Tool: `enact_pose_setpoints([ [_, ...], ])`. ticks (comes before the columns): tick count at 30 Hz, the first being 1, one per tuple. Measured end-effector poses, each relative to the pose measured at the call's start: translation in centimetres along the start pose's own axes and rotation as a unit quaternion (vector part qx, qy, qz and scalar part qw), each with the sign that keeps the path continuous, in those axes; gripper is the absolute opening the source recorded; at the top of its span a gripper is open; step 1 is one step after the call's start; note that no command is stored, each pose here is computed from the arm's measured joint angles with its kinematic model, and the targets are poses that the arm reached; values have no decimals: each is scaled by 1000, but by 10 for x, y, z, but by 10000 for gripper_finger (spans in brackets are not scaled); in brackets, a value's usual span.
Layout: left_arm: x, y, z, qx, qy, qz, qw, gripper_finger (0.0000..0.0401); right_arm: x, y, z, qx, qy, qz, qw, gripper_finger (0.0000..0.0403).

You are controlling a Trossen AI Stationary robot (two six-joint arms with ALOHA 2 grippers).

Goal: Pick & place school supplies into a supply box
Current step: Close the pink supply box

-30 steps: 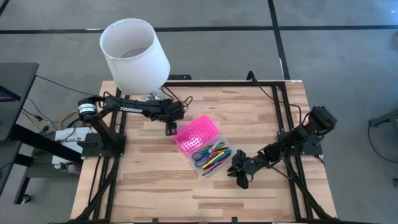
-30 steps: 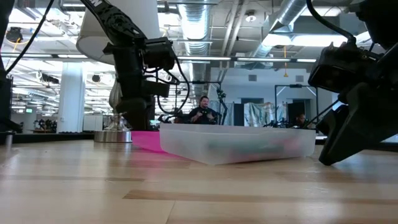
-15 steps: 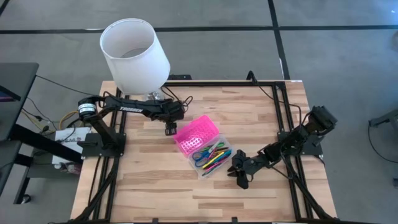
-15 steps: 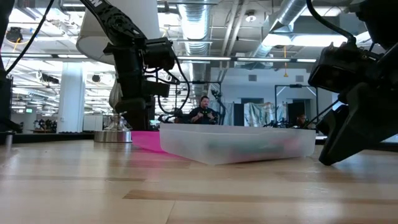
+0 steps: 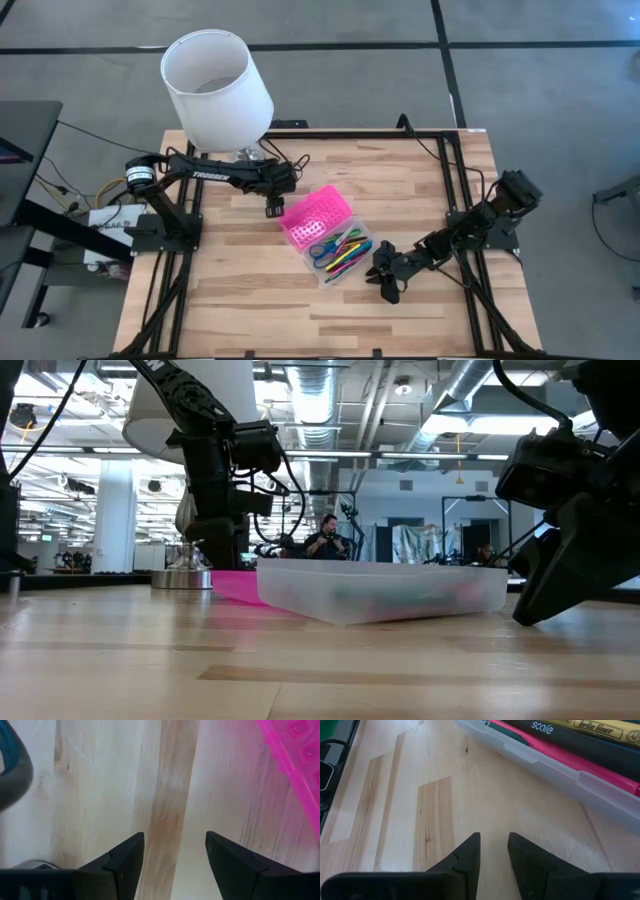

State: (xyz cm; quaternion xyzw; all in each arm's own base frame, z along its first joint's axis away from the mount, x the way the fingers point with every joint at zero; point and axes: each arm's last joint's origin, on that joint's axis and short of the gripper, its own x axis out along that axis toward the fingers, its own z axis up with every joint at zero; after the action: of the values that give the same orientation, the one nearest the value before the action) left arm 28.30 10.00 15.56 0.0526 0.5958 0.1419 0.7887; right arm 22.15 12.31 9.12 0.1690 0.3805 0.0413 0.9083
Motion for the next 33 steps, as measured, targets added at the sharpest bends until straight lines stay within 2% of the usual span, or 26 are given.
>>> enact_pose_setpoints([
  [5, 0, 0, 0, 9, 1, -3, 1000, 208, 0, 0, 0, 0, -1, 0, 1000, 100],
  [17, 0, 0, -1, 101, 0, -17, 995, 208, 0, 0, 0, 0, -2, 1, 1000, 100],
  [28, 1, 0, -1, 135, -12, -49, 990, 208, 0, 0, 0, 0, -3, 1, 1000, 100],
  [33, 1, 0, 0, 181, -19, -49, 982, 208, 0, 0, 0, 0, -3, 0, 1000, 100],
])
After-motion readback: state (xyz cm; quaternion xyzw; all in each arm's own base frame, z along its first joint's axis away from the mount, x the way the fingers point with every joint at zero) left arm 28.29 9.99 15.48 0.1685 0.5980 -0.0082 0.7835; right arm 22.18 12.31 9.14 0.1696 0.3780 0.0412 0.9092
